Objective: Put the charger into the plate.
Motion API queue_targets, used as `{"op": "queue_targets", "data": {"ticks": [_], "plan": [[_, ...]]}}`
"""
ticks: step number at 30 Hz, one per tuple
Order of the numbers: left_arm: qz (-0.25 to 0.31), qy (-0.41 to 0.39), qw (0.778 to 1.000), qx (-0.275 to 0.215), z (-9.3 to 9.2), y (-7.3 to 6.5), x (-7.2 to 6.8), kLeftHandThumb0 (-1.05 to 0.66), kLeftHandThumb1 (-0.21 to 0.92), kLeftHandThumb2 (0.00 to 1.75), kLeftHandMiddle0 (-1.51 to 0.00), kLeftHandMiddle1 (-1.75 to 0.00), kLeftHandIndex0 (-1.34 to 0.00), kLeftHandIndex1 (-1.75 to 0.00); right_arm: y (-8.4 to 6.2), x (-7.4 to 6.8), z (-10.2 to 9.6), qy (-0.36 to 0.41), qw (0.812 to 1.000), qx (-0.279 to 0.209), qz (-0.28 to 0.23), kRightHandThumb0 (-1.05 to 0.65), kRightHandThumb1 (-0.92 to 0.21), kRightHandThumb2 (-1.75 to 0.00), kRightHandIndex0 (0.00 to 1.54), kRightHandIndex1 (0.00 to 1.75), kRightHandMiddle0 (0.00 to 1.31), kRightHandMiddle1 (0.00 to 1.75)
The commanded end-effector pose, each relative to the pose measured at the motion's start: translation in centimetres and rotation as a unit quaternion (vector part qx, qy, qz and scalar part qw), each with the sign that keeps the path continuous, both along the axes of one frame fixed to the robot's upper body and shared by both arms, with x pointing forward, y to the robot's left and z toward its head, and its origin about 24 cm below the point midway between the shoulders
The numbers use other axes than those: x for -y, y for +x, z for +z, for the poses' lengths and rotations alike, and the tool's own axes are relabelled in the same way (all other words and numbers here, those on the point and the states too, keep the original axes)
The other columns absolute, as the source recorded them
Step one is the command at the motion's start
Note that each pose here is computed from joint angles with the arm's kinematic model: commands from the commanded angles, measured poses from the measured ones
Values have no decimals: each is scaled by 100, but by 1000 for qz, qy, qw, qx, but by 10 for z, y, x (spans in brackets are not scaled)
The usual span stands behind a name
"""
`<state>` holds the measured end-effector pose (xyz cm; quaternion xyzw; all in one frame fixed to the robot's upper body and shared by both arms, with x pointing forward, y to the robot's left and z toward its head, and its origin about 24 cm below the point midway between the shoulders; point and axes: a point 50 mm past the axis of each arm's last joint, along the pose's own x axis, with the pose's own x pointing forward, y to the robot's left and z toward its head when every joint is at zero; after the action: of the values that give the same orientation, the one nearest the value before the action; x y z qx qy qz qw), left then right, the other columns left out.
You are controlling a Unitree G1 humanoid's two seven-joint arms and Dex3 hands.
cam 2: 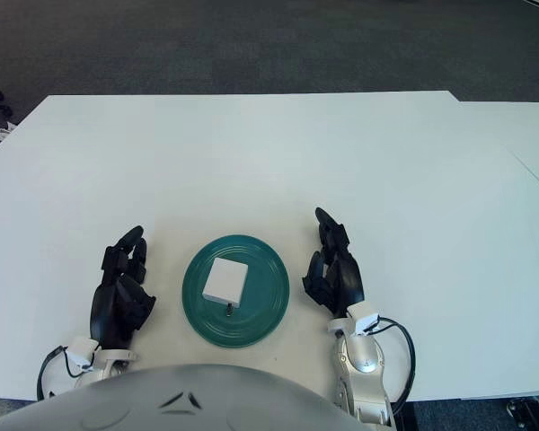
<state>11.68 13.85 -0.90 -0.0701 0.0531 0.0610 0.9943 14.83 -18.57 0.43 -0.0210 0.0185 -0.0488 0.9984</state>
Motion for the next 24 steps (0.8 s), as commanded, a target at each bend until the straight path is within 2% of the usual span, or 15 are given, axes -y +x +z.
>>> {"op": "queue_targets", "data": {"ticks": [1, 24], "plan": [[-17, 4, 999, -33, -8, -5, 2, -105, 92, 110, -20, 0, 0, -71, -14, 6, -17, 8, 998, -61, -20, -91, -92, -97, 16, 2, 0, 49], [-19, -16, 999, -35, -9, -4, -5, -105, 92, 108, -17, 0, 0, -71, -17, 4, -18, 20, 998, -63, -24, -91, -92, -95, 20, 2, 0, 53]]}}
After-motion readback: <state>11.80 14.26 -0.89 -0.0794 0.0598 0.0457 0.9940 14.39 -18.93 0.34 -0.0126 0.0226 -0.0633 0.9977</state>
